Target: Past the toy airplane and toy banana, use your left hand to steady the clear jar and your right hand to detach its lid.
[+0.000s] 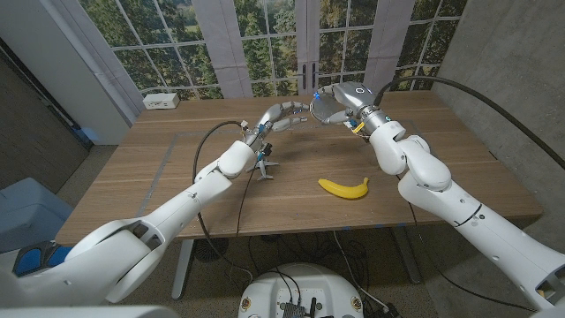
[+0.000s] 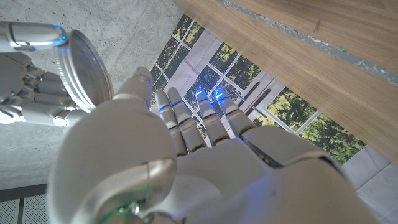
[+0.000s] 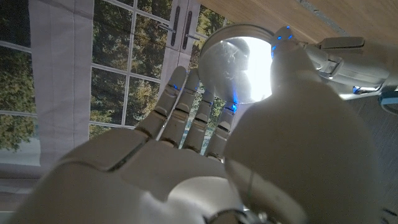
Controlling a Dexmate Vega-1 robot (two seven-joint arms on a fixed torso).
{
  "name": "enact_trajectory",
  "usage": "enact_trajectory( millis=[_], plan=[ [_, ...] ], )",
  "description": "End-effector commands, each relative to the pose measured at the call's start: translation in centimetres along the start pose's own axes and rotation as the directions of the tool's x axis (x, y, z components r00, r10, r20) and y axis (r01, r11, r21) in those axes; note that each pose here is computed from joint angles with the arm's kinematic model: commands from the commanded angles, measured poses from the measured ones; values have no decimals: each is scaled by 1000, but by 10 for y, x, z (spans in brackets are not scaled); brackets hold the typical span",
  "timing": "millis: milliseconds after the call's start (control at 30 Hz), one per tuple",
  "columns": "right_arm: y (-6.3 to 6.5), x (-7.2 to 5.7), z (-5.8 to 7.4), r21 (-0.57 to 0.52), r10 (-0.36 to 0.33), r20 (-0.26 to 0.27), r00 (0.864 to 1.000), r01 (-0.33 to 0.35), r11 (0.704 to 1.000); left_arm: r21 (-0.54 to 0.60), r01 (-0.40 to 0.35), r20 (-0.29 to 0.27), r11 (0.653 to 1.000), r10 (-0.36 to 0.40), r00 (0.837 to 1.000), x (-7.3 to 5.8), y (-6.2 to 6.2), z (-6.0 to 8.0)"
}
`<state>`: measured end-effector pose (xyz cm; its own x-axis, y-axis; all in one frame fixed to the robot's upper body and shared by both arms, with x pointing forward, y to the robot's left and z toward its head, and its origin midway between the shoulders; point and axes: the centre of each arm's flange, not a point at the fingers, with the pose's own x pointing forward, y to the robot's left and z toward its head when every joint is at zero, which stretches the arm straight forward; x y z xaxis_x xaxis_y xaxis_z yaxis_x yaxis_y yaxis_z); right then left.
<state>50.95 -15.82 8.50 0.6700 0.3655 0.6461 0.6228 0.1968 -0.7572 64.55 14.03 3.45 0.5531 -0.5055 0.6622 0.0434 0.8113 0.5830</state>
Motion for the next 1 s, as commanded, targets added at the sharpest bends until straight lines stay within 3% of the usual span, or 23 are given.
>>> enact_trajectory(
  millis=[33,533,700,1000],
  plan=[
    [3,-1,-22,232,-14,-72,997,30,972,-70,-7,5,998,7,1000,-6,6,1],
    [8,5,-55,459,104,-144,984,-27,888,-256,3,19,967,2,1000,-10,15,-5],
    [15,11,-64,461,185,-182,966,-82,884,-352,5,21,936,3,1000,-10,17,-10],
    [26,20,-70,382,283,-232,931,-181,906,-457,-5,30,889,21,999,-10,22,-12]
  ],
)
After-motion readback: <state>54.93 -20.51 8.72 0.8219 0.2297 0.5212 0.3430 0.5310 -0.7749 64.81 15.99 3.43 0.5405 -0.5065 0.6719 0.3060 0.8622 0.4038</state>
